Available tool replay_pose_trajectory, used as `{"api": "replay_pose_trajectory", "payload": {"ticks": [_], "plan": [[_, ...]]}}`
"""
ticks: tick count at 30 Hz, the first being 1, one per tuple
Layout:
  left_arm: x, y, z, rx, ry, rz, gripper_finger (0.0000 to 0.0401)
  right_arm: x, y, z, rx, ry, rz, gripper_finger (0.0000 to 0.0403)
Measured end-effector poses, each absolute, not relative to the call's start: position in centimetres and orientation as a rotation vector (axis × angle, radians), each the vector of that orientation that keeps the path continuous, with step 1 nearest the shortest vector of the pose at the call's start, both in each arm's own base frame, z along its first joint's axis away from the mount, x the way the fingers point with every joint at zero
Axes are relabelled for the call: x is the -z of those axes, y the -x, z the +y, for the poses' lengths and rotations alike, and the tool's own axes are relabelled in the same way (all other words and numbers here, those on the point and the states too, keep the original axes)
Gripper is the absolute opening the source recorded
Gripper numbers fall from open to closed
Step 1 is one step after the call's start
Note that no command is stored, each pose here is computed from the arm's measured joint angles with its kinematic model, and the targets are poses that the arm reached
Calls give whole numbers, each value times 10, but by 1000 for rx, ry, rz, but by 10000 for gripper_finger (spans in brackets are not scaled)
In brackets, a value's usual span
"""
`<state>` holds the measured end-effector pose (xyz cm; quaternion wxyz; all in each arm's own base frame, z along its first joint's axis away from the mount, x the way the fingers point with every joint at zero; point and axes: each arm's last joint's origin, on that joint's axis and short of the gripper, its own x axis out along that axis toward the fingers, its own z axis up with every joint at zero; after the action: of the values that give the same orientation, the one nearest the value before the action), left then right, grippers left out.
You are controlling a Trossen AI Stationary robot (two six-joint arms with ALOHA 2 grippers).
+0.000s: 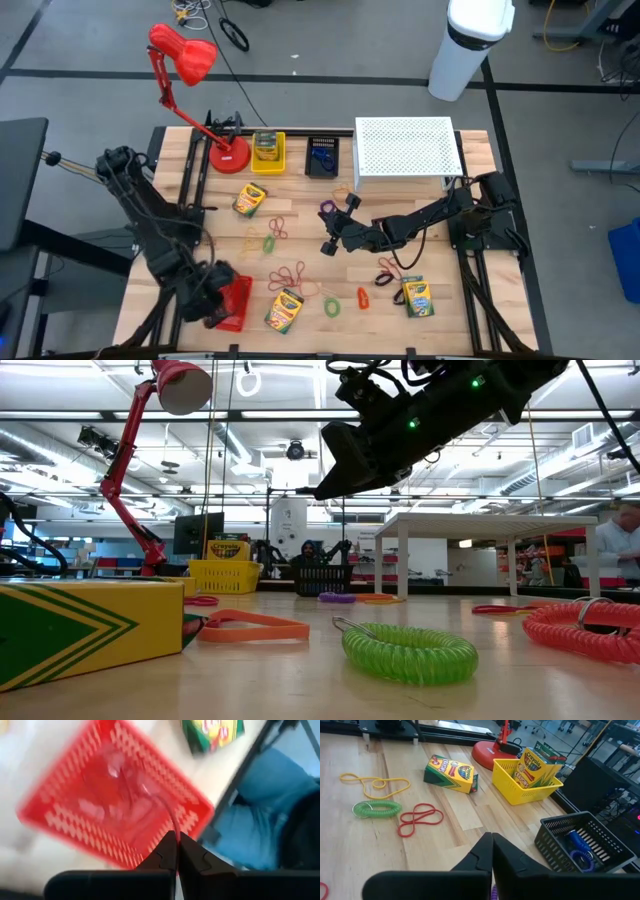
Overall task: Pick & Place Office Desk Supplies
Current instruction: Put the red rubber band into the red bin
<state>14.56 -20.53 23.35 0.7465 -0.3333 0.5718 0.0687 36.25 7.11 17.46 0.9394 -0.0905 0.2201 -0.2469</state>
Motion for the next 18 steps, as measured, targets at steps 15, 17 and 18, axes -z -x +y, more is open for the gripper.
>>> {"api": "replay_pose_trajectory", "payload": {"ticks": [15,17,18], "plan": [[-197,-147,-201,-186,635,1382,21,-175,-362,71,503,186,450,7],[-197,-149,-201,-182,643,1375,37,-175,-362,71,503,186,450,11],[-197,-149,-200,-184,646,1374,46,-175,-362,71,503,186,450,12]]}}
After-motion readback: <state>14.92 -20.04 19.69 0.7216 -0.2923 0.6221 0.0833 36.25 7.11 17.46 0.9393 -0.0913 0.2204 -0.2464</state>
